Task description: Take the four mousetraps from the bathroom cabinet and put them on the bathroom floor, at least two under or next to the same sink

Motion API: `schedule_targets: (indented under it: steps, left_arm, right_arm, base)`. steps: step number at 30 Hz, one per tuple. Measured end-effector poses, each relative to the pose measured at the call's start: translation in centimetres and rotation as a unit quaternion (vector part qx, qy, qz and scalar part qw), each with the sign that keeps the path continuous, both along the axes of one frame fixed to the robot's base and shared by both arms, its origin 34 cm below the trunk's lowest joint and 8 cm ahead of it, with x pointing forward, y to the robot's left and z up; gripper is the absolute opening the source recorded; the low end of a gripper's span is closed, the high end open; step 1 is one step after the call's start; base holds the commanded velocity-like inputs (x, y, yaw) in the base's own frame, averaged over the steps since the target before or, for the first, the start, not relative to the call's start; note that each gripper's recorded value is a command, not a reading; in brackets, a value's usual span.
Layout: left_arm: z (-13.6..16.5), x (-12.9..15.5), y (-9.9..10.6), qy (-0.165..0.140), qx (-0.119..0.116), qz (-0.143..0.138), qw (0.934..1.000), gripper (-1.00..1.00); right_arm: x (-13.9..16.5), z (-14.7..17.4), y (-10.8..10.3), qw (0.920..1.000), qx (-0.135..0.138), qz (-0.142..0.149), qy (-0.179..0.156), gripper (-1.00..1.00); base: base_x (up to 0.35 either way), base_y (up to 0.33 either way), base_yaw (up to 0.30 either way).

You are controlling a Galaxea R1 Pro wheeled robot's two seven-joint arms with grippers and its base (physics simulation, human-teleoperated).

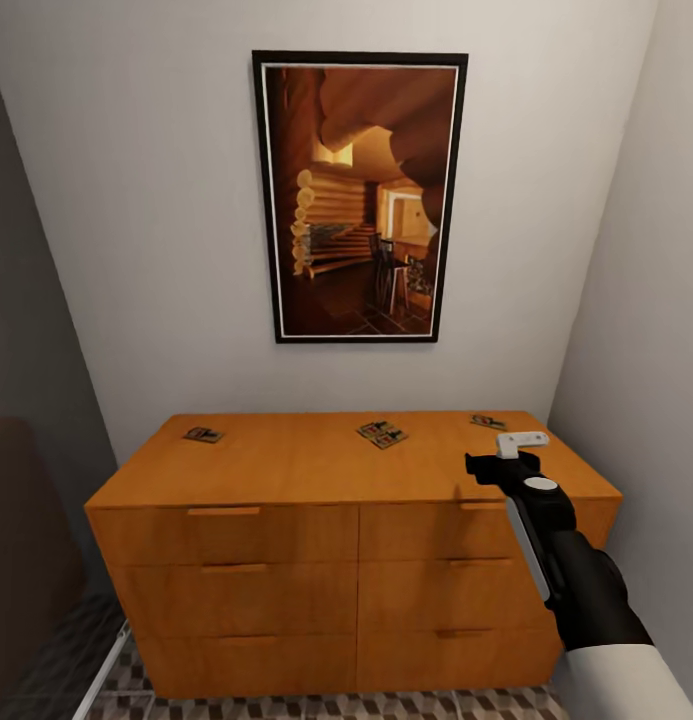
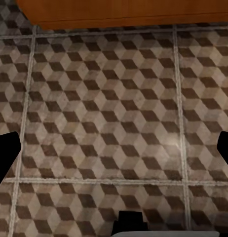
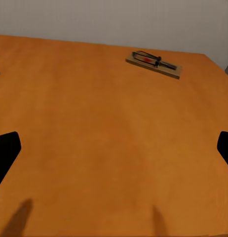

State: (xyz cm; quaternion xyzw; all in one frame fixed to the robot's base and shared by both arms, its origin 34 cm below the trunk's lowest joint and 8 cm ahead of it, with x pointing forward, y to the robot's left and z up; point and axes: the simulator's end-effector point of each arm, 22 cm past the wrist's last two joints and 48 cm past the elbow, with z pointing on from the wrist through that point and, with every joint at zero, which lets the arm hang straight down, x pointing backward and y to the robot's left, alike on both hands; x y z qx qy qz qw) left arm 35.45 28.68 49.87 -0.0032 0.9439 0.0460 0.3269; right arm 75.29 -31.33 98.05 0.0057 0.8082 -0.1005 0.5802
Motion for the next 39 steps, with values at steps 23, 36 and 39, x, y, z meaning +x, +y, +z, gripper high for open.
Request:
schedule_targets:
  steps: [23,36,39]
  left_arm:
    - [-0.2,-0.4,0.0,0.005,0.0,0.0,1.0,1.0]
    - [-0.2,-0.4,0.0,0.005,0.0,-0.001,1.0,1.0]
    - [-0.2,-0.4,0.0,0.005,0.0,-0.001,1.0,1.0]
  right_arm:
    - [-0.1,0.3,-2.2,0.9998,-0.019,-0.001,0.0,1.0]
    - [-0.1,0.2,-2.1,0.9998,-0.019,0.0,0.001,1.0]
    - [-0.1,0.2,-2.2,0.9998,-0.019,0.0,0.001,1.0]
  base:
    - [0.006,0.0,0.0]
    - [0.033,-0.059,0.0]
    - [0.064,-0.095,0.0]
